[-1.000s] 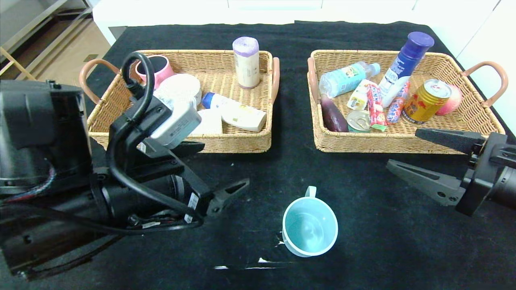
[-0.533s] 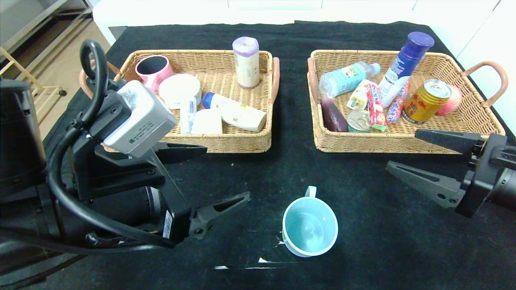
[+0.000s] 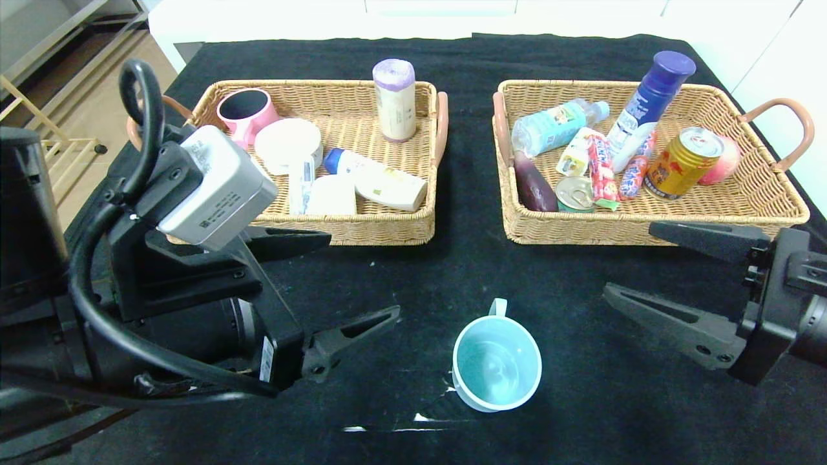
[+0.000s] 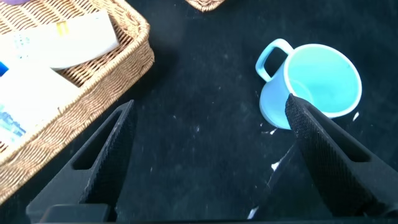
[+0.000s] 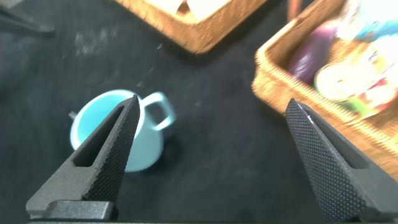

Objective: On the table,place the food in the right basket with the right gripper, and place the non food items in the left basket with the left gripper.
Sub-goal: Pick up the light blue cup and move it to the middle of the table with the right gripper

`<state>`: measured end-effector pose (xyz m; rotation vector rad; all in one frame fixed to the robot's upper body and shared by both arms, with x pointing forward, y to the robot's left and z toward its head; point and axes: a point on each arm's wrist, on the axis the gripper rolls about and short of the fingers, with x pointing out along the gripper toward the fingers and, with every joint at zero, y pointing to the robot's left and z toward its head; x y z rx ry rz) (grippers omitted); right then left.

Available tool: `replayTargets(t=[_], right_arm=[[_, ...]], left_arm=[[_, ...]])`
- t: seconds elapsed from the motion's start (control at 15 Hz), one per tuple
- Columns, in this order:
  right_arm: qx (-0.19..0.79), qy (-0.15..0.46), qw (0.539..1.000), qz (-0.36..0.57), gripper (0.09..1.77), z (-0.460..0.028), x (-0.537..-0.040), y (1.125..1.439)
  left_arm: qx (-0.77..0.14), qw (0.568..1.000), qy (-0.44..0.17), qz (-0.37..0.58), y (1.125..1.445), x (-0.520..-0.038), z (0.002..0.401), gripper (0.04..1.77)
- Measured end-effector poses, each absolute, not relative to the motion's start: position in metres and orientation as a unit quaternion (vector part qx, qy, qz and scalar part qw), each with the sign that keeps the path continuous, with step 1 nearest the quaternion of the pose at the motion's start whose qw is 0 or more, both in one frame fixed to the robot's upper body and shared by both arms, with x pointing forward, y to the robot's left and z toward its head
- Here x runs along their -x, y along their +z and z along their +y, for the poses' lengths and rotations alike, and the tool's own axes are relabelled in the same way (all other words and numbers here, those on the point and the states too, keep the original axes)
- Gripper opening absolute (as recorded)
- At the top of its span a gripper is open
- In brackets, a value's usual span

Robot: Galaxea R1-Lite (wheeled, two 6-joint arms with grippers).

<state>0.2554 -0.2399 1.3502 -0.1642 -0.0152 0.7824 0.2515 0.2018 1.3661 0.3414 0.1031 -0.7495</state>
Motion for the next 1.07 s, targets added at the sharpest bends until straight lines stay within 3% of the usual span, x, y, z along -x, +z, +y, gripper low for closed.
replayTargets(t=[0.53,1.07], right_arm=[[0.129,0.375,0.906,0.150,1.71,-0.205,-0.219,1.373],[0.113,0.281,0.919,0.253,1.71,-0.150,-0.231,1.379]], left_arm=[[-0.112,0.937,-0.328,0.052,1.362,-0.225,0.239,1.72],[-0.107,0.953,-0.279,0.053,1.359,-0.222,0.257,1.72]])
